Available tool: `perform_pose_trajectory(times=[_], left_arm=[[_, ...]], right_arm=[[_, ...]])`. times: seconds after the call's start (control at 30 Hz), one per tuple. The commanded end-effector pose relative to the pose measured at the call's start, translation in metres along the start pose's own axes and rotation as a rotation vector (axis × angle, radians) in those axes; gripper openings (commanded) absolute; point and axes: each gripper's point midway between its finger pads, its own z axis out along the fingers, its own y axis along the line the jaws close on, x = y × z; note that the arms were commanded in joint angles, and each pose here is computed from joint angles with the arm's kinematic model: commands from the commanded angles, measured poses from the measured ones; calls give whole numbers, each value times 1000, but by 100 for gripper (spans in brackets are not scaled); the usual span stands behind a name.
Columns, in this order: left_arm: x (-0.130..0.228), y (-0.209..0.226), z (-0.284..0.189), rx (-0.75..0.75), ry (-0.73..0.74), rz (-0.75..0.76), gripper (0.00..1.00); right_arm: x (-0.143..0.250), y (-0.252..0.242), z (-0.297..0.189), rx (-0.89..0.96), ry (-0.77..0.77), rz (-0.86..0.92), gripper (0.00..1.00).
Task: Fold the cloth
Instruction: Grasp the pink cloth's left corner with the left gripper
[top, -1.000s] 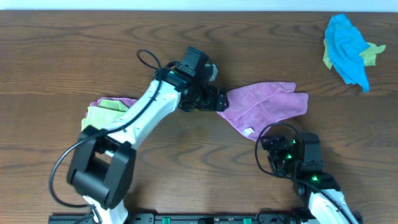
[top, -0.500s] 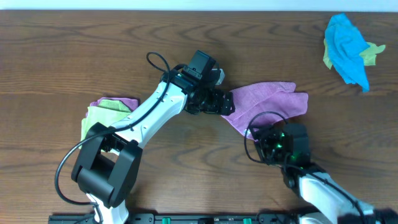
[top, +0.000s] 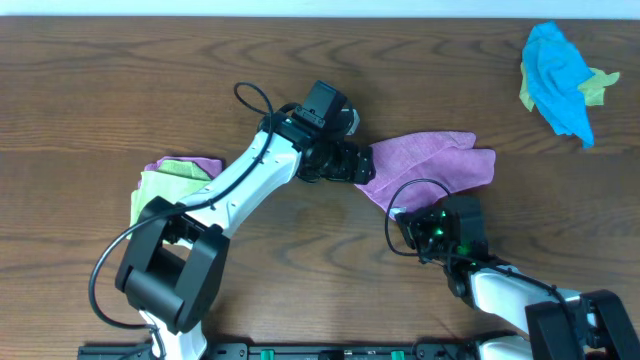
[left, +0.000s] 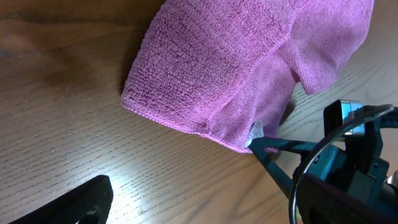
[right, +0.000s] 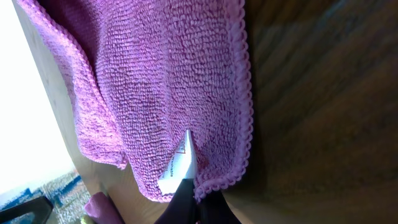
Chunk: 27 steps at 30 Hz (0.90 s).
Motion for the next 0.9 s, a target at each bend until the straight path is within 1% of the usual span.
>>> perform_pose_trajectory(times=[0.0, 0.2, 0.37, 0.5, 0.63, 0.87], left_arm=[[0, 0, 15, -2, 23, -28, 95], [-2, -6, 41, 59, 41, -104, 95], [-10, -13, 52, 121, 33, -155, 95], [-16, -15, 54, 134, 9, -141, 95], [-21, -18, 54, 145, -9, -165, 95], [-10, -17, 56, 127, 31, -184, 95]], right_arm=[[1, -31, 1, 93, -15, -2, 1], [2, -31, 1, 90, -11, -2, 1], [3, -30, 1, 88, -4, -6, 1], [3, -30, 1, 88, -4, -11, 1], [3, -30, 1, 88, -4, -13, 1], [3, -30, 1, 87, -4, -13, 1]])
